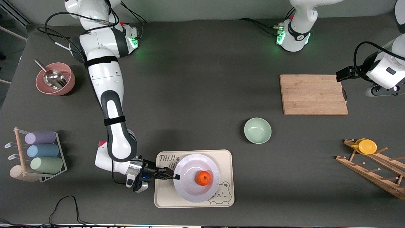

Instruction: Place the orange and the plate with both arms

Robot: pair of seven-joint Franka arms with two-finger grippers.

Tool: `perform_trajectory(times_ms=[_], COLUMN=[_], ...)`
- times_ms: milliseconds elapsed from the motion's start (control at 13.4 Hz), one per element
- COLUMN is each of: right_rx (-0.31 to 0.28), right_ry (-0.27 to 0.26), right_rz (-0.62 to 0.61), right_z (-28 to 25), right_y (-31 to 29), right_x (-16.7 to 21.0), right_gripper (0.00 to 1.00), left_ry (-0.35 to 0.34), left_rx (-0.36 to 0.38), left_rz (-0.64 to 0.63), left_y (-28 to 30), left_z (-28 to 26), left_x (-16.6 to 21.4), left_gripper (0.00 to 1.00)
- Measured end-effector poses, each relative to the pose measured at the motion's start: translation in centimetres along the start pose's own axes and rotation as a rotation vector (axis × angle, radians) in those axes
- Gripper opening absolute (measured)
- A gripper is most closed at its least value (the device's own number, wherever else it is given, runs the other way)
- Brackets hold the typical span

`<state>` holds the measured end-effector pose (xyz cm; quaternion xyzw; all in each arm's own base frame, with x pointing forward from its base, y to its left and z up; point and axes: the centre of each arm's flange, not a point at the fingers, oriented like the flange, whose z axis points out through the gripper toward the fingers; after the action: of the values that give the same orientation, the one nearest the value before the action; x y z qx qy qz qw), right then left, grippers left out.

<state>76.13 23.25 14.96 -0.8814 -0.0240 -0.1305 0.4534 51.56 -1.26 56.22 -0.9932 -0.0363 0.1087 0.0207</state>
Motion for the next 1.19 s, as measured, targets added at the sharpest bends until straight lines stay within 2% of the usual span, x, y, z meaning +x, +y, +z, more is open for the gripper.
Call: perform_trajectory(times_ms=[298, 447, 521, 670, 819, 967, 1191], right_rx=[-0.111, -0.203, -0.261, -0.348, -0.383, -0.421, -0.474], right_ry=[-0.071, -0.122, -0.151, -0.194, -0.257, -0.313, -0.411], right_rz=[-0.122, -0.234, -0.303, -0.408, -0.426, -0.383, -0.254], right_z=[-0.4, -1.4, -2.2, -4.7, -7.5, -10.5, -15.9], right_y=[-0.6, -2.0, -3.1, -6.1, -8.2, -9.5, -13.4], right_x=[0.4, 1.3, 2.0, 3.4, 4.1, 4.1, 3.2], right_gripper=[0.7, 0.93, 1.0, 1.0, 1.0, 1.0, 1.0], left_ry=[-0.007, -0.007, -0.007, -0.013, -0.018, -0.009, 0.02], left_rx=[0.0, -0.001, -0.002, -0.005, -0.006, -0.007, -0.017], left_rz=[0.0, 0.0, 0.0, 0.002, 0.003, 0.004, 0.007], left_y=[0.0, 0.0, 0.0, 0.1, 0.2, 0.3, 0.5], left_z=[0.3, 0.3, 0.4, 0.8, 1.0, 0.8, 0.1], left_x=[0.2, 0.2, 0.3, 0.7, 1.0, 1.0, 1.2], left_gripper=[1.0, 1.0, 1.0, 1.0, 1.0, 1.0, 1.0])
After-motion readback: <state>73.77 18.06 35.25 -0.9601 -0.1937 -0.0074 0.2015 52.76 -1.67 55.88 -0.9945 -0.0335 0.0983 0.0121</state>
